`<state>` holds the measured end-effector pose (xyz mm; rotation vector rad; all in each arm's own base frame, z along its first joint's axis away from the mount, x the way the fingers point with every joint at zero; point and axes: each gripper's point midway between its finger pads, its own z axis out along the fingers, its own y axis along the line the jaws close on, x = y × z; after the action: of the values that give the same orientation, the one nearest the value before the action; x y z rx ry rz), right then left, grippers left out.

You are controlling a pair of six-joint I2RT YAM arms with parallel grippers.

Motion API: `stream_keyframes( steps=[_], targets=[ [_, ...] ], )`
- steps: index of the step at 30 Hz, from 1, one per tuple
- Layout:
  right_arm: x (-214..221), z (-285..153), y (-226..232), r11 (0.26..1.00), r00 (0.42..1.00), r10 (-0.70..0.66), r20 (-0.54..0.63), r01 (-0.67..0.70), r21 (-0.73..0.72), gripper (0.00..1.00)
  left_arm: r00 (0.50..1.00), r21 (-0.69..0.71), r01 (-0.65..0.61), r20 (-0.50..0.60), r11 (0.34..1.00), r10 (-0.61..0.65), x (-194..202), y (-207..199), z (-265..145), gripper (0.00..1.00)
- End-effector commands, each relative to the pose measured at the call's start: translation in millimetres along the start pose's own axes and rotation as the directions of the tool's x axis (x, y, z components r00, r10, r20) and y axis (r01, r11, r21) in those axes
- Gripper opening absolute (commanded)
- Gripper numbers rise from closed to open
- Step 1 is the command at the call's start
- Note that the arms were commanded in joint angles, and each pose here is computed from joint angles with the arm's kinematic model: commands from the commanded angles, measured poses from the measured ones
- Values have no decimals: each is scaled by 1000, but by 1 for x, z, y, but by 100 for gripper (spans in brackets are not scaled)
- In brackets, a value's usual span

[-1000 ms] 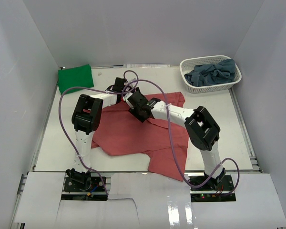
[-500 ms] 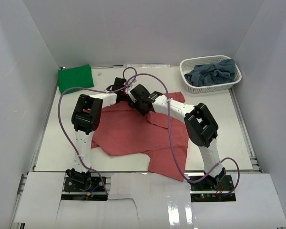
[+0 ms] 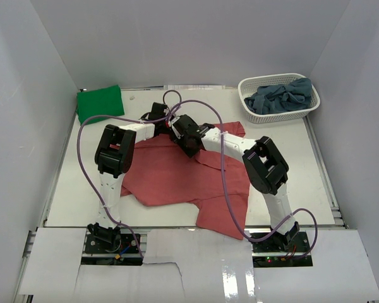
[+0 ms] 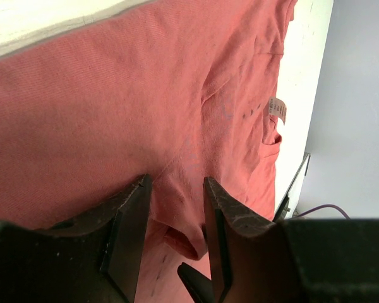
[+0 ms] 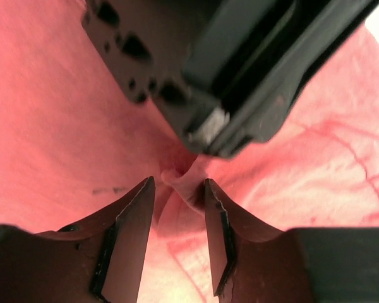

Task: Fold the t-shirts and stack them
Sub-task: Fold the flattened tshirt in 1/3 of the way

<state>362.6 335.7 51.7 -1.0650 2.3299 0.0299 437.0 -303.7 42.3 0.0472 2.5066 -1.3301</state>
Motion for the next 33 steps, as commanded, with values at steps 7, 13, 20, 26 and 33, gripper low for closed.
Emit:
stream_keyframes(
  steps=[7, 13, 20, 26, 33],
  targets=[
    [-14, -15, 0, 996, 1000, 1, 27, -3, 88, 44, 999, 18, -32, -11, 999, 33, 2, -13, -3, 50],
    [-2, -6, -4, 992, 999, 7, -35, -3, 125, 44, 999, 20, -33, -11, 999, 34, 3, -13, -3, 50],
    [4, -31, -5, 993, 999, 37, 19, -39, 111, 47, 999, 20, -34, -13, 999, 34, 3, -13, -3, 50],
    [14, -55, -2, 990, 999, 6, 50, -13, 139, 48, 999, 19, -38, -7, 999, 38, 1, -13, -3, 50],
    [43, -43, 4, 985, 998, -60, -16, 62, 163, 50, 999, 20, -38, -8, 999, 38, 0, -14, -3, 50]
  ],
)
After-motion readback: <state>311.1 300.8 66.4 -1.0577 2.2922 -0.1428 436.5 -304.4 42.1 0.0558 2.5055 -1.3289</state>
